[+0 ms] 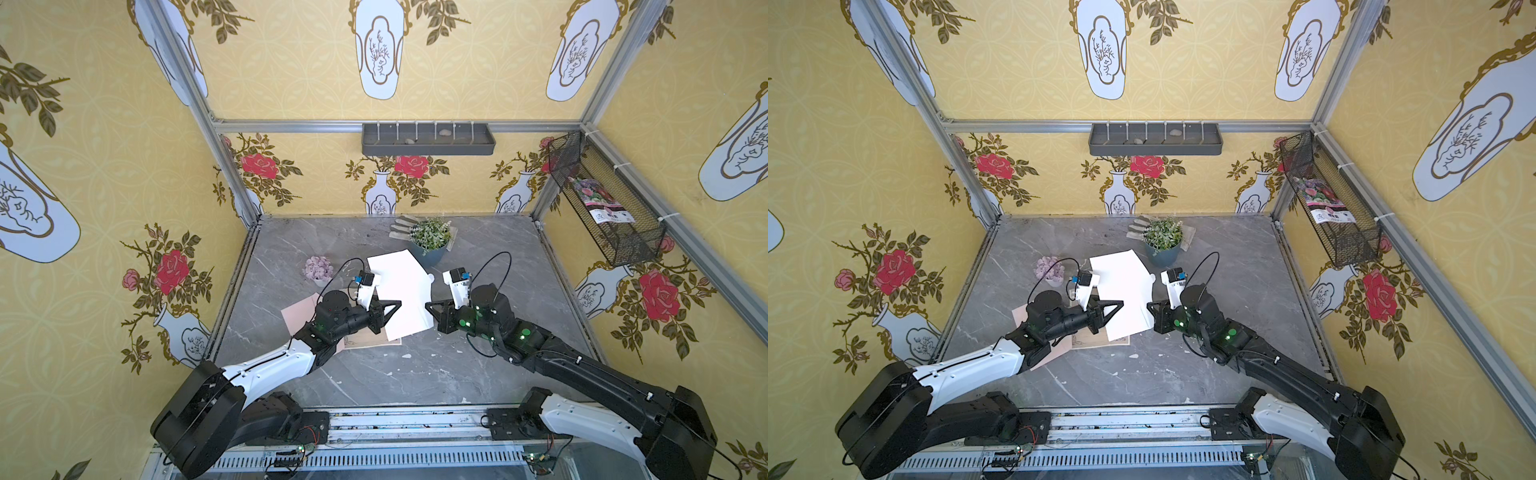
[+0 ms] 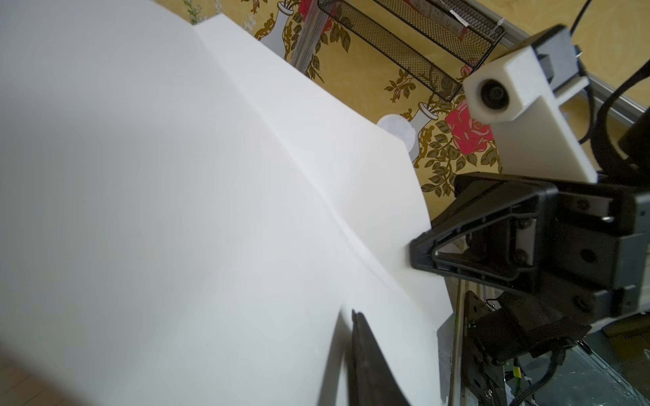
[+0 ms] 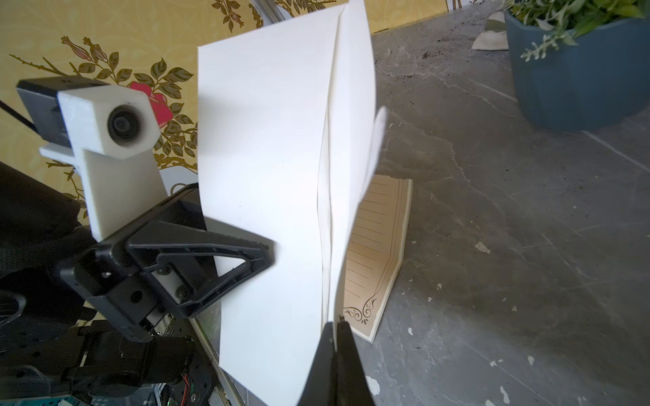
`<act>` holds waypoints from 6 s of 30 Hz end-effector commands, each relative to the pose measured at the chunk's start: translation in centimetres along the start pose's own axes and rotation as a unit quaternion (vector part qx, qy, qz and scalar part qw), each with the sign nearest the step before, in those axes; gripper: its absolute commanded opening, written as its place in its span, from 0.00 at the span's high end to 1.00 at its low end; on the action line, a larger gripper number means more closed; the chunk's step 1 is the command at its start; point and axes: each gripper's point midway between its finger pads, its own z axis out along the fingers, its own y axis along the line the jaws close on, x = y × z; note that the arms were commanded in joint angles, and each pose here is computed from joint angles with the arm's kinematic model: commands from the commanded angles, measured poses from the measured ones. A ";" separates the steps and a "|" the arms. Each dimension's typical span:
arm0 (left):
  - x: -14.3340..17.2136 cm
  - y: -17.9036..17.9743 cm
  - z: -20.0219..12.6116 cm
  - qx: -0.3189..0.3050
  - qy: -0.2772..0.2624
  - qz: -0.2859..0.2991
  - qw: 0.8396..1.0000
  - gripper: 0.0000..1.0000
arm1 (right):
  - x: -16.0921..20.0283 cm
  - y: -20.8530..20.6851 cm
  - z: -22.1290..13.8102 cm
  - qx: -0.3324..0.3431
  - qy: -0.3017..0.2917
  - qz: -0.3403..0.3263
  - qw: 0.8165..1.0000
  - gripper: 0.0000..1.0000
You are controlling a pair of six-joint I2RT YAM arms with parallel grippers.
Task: Take the letter paper out of the envelope
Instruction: Pick up the envelope from the center of the board, then take out the letter paper from the envelope.
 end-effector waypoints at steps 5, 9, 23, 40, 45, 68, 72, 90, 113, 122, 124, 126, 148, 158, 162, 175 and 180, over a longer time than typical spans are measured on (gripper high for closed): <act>-0.3 0.0 -0.1 -0.002 -0.009 0.009 1.000 1.00 | -1.2 0.6 -0.6 -0.007 -0.022 -0.002 1.000 1.00; -0.4 -0.2 -0.2 0.003 -0.014 0.010 1.000 1.00 | -1.5 0.5 -1.1 0.003 -0.025 -0.005 1.000 1.00; -0.2 0.3 -0.2 -0.008 -0.013 0.008 1.000 1.00 | -2.1 -2.5 -5.5 0.110 -0.043 -0.009 0.993 0.73; 0.0 -2.5 0.1 0.078 -0.001 0.028 0.997 1.00 | -2.5 0.7 0.8 0.016 -0.012 -0.031 0.999 0.57; 0.1 -3.4 0.2 0.107 0.004 0.034 0.994 1.00 | -3.5 1.4 0.5 -0.026 -0.018 -0.024 0.999 0.62; 0.4 -4.1 0.4 0.134 0.011 0.035 0.990 1.00 | -3.9 2.0 -0.5 -0.084 -0.021 0.006 0.996 0.76; 0.4 -4.1 0.5 0.134 0.012 0.034 0.990 1.00 | -3.8 2.4 -0.8 -0.087 -0.021 0.003 0.996 0.77; 0.0 -4.4 0.0 0.137 0.001 0.040 0.990 1.00 | -2.5 0.9 0.0 -0.059 -0.006 0.009 0.998 0.77; -0.4 -4.8 -0.6 0.139 -0.010 0.045 0.989 1.00 | -1.5 0.1 1.1 -0.052 0.010 0.020 0.998 0.81; -0.4 -4.8 -0.7 0.138 -0.013 0.046 0.989 1.00 | -1.1 -0.6 1.5 -0.044 0.016 0.023 0.999 0.82; -0.5 -4.8 -0.7 0.137 -0.013 0.046 0.989 1.00 | -0.9 -0.8 1.6 -0.042 0.018 0.024 0.999 0.82; -0.5 -4.8 -0.7 0.136 -0.014 0.047 0.989 1.00 | -0.8 -0.8 1.7 -0.042 0.019 0.025 0.999 0.82; -0.4 -4.4 -0.4 0.130 -0.012 0.039 0.991 1.00 | -2.4 1.4 -0.5 -0.073 -0.002 0.016 0.997 0.81; -0.5 -4.8 -0.5 0.142 -0.011 0.038 0.989 1.00 | -2.4 1.1 0.5 -0.070 0.002 0.015 0.997 0.81; -0.6 -4.9 -0.5 0.143 -0.012 0.038 0.989 1.00 | -2.2 1.0 0.7 -0.068 0.004 0.014 0.998 0.81; -0.7 -5.2 -0.8 0.146 -0.015 0.039 0.988 1.00 | -1.7 0.2 1.5 -0.055 0.013 0.016 0.998 0.84; -0.7 -5.2 -0.8 0.146 -0.016 0.040 0.988 1.00 | -1.7 0.1 1.5 -0.054 0.014 0.016 0.998 0.86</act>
